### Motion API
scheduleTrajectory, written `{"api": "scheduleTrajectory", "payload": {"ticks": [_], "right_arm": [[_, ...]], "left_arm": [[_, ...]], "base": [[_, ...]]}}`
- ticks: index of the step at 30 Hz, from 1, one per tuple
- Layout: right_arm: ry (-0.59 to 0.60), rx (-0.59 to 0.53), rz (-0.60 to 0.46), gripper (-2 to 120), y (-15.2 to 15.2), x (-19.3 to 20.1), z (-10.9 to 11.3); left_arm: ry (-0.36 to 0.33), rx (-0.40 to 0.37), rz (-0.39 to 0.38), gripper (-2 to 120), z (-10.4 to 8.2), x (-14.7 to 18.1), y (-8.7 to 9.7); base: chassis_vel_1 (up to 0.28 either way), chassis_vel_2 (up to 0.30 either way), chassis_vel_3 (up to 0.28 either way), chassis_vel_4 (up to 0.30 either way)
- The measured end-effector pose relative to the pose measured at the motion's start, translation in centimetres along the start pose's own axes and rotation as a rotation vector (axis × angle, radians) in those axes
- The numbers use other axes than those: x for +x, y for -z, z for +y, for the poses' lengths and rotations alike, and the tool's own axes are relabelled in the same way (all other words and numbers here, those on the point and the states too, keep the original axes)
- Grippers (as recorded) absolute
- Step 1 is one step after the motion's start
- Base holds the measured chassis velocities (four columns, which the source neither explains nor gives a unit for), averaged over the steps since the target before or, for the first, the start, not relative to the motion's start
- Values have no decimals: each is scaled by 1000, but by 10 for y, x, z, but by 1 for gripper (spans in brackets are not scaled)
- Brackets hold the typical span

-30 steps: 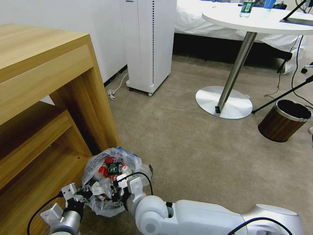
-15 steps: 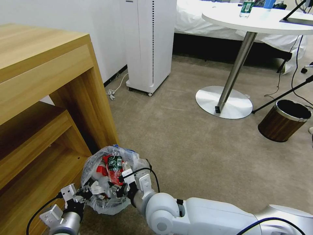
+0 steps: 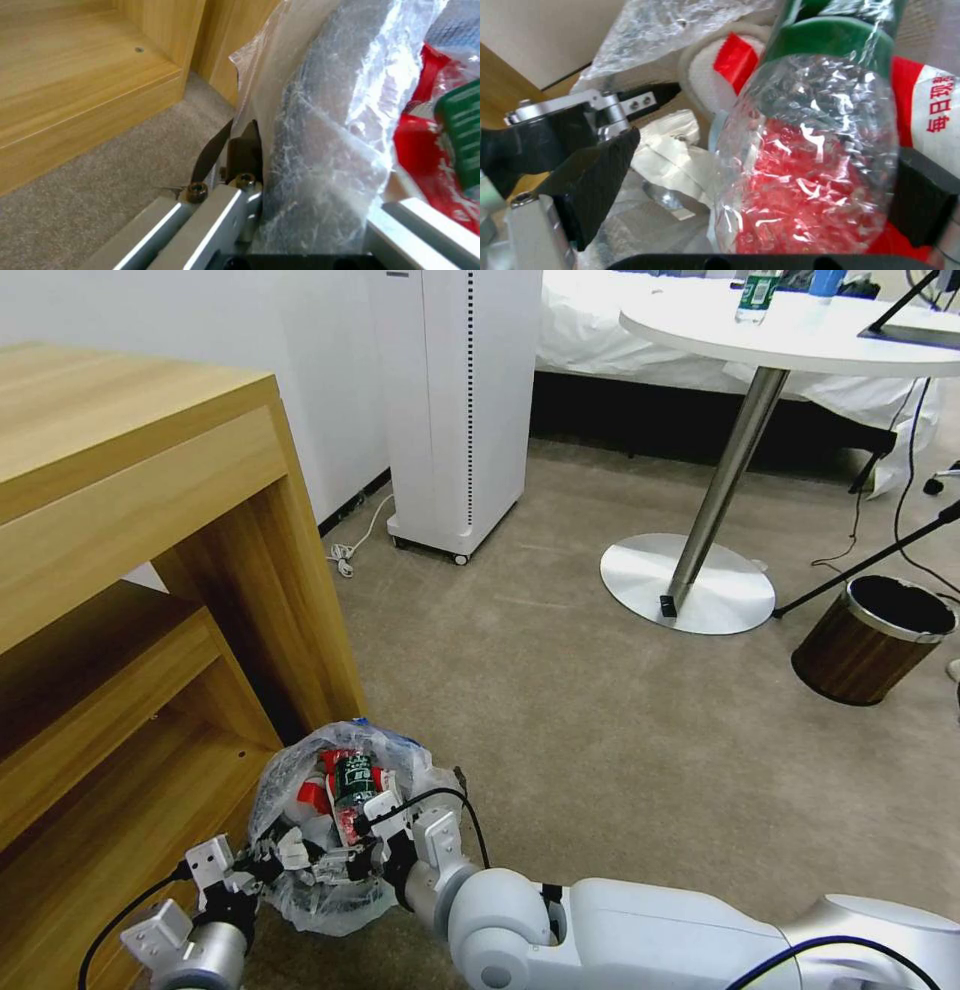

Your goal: Pick up the trash bin and place the garbage on the floor into it.

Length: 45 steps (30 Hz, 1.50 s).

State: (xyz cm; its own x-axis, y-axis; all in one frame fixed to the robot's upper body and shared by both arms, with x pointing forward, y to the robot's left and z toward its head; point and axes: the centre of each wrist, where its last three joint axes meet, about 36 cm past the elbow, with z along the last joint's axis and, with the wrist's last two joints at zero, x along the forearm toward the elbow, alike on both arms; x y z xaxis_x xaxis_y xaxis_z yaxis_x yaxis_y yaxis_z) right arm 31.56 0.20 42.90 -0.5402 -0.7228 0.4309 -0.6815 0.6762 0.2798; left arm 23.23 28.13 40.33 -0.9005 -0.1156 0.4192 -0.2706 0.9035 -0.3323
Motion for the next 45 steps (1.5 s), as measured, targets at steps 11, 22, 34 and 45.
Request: {"api": "scheduleTrajectory", "payload": {"ticks": [11,22,34,45], "right_arm": [[24,14,-11,100,2,5,-1],[36,26,-29,100,-2,10,-7],[104,15,-162,100,-1,14,-21],[176,-47,-604,100,51,56,-69]], "left_arm": [[1,5,-3,0,0,-7,0],[0,12,3,0,0,-14,-3],[1,14,3,0,2,-19,-3],[6,9,24,0,6,-17,7]], "base": [[0,0,0,0],[0,0,0,0],[0,0,0,0],[0,0,0,0]]}}
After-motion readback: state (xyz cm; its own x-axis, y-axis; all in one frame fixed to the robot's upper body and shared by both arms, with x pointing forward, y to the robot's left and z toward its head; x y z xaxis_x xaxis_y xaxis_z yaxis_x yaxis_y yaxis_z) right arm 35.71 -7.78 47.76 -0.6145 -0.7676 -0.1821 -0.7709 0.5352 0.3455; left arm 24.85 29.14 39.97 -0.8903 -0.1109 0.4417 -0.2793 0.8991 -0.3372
